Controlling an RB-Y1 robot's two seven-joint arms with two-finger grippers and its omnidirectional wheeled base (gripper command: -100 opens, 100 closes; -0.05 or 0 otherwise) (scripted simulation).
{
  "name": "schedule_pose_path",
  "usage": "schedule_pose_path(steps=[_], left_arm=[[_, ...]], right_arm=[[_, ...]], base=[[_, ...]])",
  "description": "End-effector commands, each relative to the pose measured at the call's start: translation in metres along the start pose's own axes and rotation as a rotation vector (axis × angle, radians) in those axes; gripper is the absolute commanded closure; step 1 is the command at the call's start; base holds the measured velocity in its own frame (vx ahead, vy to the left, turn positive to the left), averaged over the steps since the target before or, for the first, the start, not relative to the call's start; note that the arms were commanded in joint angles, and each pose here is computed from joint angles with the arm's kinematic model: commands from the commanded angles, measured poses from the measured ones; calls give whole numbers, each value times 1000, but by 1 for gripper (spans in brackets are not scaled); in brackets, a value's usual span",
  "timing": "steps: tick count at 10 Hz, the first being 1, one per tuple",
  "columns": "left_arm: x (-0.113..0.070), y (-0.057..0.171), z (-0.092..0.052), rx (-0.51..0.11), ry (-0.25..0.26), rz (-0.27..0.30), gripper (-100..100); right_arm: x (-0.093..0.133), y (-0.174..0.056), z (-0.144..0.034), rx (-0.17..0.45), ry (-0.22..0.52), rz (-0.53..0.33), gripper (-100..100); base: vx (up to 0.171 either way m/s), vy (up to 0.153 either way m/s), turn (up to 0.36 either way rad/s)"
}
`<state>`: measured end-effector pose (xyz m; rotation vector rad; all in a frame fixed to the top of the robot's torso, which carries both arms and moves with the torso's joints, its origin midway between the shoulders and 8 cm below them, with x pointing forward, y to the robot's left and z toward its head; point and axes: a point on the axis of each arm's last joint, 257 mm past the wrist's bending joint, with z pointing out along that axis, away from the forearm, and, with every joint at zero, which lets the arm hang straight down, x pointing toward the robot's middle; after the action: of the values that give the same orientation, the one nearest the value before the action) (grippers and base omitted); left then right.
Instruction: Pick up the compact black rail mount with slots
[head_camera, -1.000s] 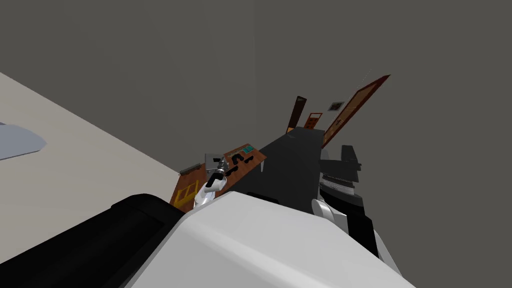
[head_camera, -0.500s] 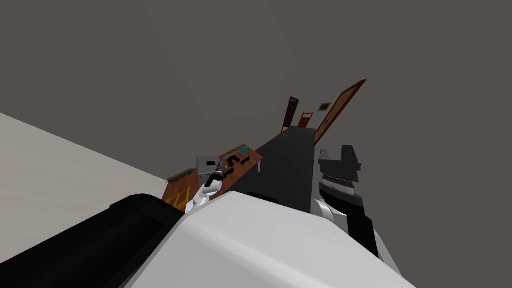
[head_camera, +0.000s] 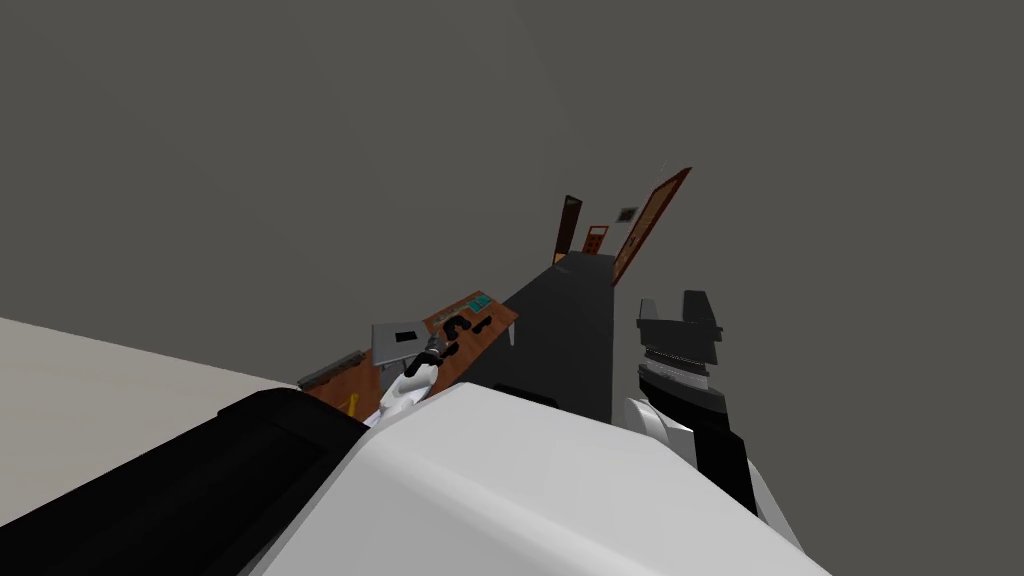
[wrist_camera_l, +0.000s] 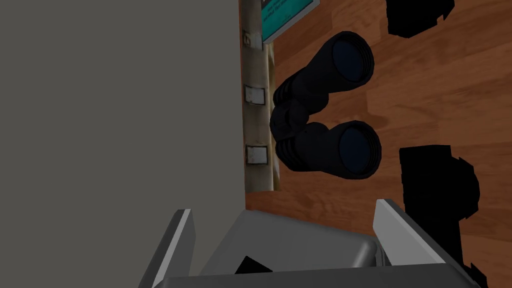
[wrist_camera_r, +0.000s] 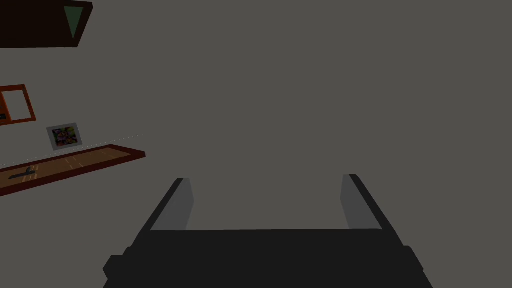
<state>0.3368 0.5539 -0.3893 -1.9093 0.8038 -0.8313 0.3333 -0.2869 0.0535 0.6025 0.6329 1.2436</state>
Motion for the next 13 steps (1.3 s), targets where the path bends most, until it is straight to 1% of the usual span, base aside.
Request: schedule_pose_path(steps=[1,2,3,4,5,6,7,8,9,10,11,13], left_arm=[[-10,17,1,-42,-34,-19,-100],[-30,31,1,-89,-78,-51,-100],[-34,37,0,-101,-87,-52,-100],[-53,51,-1,-146,-132,-84,-100],[-58,57,-2,-157,-141,-84,-100],[-74,69,-4,-196,-182,-116,-100],[-80,77,-6,-211,-195,-117,-100],[-96,87,-9,-247,-235,-147,-100],[-102,95,-12,-262,-247,-149,-100],[-117,105,-17,-295,-287,-178,-100],[-122,112,-20,-309,-299,-180,-100],[-151,132,-32,-373,-380,-236,-100]], right_arm=[[0,0,0,0,0,0,0],[0,0,0,0,0,0,0],[0,0,0,0,0,0,0],[0,0,0,0,0,0,0],[0,0,0,0,0,0,0],[0,0,0,0,0,0,0],[0,0,0,0,0,0,0],[0,0,0,0,0,0,0],[0,0,0,0,0,0,0],[0,0,0,0,0,0,0],[0,0,0,0,0,0,0],[0,0,0,0,0,0,0]], base=[[30,-14,-115],[40,-25,-179],[37,-11,-116],[50,-8,-180],[40,-4,-81],[44,0,-144],[34,2,-90],[39,-5,-148],[34,4,-79],[39,13,-115],[37,13,-77],[56,26,-144]])
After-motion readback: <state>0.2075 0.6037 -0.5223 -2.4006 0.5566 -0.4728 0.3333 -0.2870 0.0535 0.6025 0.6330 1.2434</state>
